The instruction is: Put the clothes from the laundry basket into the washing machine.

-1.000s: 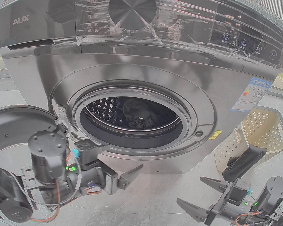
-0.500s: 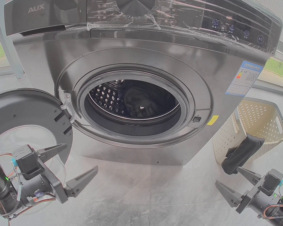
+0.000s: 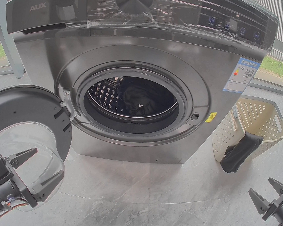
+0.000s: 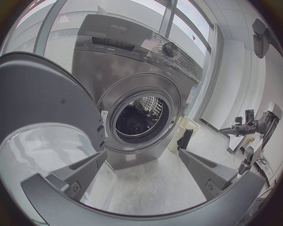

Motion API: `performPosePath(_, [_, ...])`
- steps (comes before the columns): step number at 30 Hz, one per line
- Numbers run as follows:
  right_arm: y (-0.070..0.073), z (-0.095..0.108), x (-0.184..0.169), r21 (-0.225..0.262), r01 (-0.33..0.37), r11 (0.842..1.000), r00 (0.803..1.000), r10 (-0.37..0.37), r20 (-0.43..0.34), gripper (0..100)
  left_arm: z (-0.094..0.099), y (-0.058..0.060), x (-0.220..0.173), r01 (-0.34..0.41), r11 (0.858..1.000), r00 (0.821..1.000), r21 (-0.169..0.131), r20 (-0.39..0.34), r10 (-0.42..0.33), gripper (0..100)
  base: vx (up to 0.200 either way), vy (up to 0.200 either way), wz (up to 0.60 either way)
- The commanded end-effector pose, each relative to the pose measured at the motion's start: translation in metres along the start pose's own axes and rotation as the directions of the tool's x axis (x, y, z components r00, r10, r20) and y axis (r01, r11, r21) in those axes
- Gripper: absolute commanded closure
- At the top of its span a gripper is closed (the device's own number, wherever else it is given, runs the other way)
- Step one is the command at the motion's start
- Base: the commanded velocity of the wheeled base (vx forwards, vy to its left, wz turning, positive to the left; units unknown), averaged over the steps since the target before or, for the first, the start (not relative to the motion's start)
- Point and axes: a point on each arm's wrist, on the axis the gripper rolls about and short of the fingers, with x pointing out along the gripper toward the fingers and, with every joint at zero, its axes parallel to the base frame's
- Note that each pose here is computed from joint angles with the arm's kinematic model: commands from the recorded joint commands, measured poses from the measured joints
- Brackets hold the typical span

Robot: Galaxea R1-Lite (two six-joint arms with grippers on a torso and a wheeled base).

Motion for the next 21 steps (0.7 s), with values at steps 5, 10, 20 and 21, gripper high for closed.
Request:
performPosePath(5, [-0.006,-0.009,-0.045,0.007,0.106,0.994,0.983,-0.106,0.147,0,-0.004,0.011,-0.043,-0.063,0.998,0.997,0.008,0.038,0.063,0,0.0,-0.2,0.0])
performPosePath(10, [-0.006,-0.014,-0.058,0.004,0.17,0.985,0.967,-0.167,0.193,0,-0.012,0.018,-0.063,-0.151,0.989,0.988,0.011,0.033,0.15,0,0.0,-0.2,0.0])
performPosePath(20, [-0.003,-0.052,-0.088,0.004,0.216,0.976,0.959,-0.213,0.188,0,-0.033,0.019,-0.1,-0.244,0.97,0.968,-0.001,0.054,0.244,0,0.0,-0.08,0.0])
performPosePath(21, [-0.003,-0.052,-0.088,0.004,0.216,0.976,0.959,-0.213,0.188,0,-0.033,0.019,-0.1,-0.244,0.97,0.968,-0.001,0.054,0.244,0,0.0,-0.2,0.0])
